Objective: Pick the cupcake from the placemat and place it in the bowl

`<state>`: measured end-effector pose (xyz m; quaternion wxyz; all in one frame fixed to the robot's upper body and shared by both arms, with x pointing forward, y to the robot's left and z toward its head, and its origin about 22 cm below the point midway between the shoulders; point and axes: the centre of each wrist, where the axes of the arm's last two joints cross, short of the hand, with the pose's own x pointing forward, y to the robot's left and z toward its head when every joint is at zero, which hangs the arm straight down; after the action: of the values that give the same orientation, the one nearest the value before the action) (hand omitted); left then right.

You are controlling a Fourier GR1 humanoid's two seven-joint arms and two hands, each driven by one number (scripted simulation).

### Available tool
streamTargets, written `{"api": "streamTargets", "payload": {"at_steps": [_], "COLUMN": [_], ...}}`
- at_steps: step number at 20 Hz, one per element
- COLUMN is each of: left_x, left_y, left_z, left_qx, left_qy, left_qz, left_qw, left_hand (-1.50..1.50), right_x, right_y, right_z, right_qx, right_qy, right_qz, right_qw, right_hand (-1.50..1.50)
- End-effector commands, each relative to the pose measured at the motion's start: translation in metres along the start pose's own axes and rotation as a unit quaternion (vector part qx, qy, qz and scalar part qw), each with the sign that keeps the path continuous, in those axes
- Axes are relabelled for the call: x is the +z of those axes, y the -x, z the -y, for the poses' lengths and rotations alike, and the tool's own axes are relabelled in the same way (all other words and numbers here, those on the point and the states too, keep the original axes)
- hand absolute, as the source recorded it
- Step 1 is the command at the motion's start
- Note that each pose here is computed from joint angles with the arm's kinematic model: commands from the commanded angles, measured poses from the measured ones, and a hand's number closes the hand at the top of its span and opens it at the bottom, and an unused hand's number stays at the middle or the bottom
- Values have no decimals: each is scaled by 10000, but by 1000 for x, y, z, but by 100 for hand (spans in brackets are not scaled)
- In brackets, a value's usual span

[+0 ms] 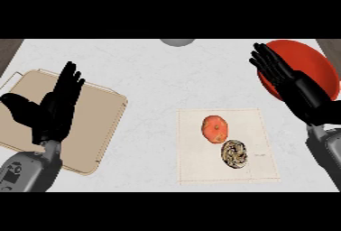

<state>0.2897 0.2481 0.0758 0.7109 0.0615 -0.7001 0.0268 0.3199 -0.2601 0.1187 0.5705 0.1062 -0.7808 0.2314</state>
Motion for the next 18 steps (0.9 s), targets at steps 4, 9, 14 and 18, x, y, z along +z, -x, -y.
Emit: {"api": "streamTargets", "payload": {"at_steps": [4, 9, 14, 18], "left_x": [11, 21, 22, 36], "left_y": [15, 35, 37, 54], "left_z": [9, 7, 26, 20], "left_qx": [-332, -333, -235, -275], "left_qy": [359, 333, 544, 657], "left_qz": [266, 75, 150, 104], "left_qw": [9984, 9989, 9981, 9974], "left_hand": [0, 0, 0, 0], "right_x": [51, 72, 115, 139], "right_y": [44, 51, 61, 29], "right_z": [-82, -62, -126, -126], "right_qx": [204, 1614, 579, 1047], "right_qy": [-776, 1284, 1920, 2235], "right_qz": [-1169, -986, 186, 517], "right_qw": [9899, 9735, 9795, 9677], "right_hand": [150, -150, -150, -150]}}
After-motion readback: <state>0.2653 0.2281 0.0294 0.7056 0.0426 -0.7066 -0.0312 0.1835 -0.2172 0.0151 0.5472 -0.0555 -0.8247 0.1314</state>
